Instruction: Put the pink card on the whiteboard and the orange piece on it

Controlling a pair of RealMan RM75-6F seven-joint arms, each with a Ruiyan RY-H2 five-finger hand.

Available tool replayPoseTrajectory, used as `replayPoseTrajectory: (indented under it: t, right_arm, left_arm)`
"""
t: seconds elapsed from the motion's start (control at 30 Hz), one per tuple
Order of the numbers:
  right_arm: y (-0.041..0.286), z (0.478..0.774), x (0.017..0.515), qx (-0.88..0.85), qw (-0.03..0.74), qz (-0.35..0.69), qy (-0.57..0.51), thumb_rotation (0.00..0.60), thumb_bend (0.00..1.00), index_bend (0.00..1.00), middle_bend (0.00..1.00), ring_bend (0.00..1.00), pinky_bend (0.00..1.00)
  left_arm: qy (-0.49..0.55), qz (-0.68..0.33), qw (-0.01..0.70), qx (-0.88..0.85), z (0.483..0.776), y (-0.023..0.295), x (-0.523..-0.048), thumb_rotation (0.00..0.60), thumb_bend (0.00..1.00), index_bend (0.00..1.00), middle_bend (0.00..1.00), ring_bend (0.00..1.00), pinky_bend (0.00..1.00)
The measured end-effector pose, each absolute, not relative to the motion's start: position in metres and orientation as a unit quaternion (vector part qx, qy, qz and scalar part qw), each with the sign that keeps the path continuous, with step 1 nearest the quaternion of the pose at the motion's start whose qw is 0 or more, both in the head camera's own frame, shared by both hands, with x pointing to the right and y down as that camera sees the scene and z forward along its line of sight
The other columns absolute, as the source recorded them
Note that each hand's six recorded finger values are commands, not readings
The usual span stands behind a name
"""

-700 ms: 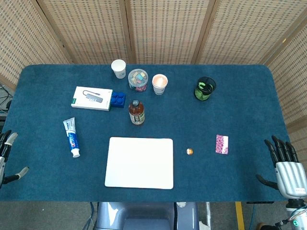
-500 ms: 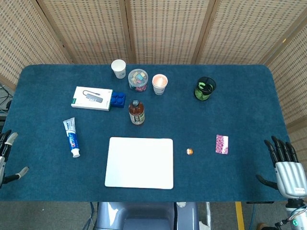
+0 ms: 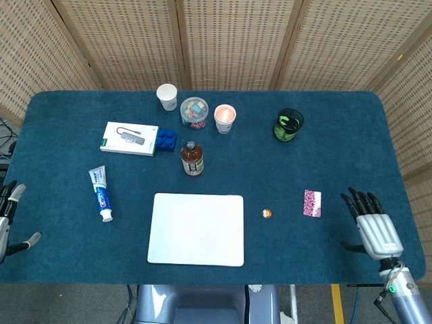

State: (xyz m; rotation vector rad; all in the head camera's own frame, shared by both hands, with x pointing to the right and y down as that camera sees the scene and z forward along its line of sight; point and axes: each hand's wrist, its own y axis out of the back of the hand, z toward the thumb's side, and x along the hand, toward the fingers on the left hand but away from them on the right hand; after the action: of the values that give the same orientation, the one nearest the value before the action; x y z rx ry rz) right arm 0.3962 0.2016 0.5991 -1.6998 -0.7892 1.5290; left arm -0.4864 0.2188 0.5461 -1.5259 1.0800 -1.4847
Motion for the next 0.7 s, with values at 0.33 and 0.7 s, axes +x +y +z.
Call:
replayPoseTrajectory:
  t: [0.33,0.7]
  right_arm:
    - [0.151,0.666,0.377,-0.656,0.323,0.643,-0.228,0.600,0.00,0.09,0.00,0.00,0.00]
    - [0.126,0.700,0.362,-0.636,0.307,0.680,-0.199,0.600,0.00,0.16,0.00,0.00,0.00]
  left_arm:
    - [0.420,-0.595,0.358,-0.585,0.554,0.213,-0.491,0.600,0.00,0.00,0.00,0.00,0.00]
    - [0.417,-0.597,0.355,-0.587,0.556,0.212,-0.490,0.600,0.00,0.00,0.00,0.00,0.00]
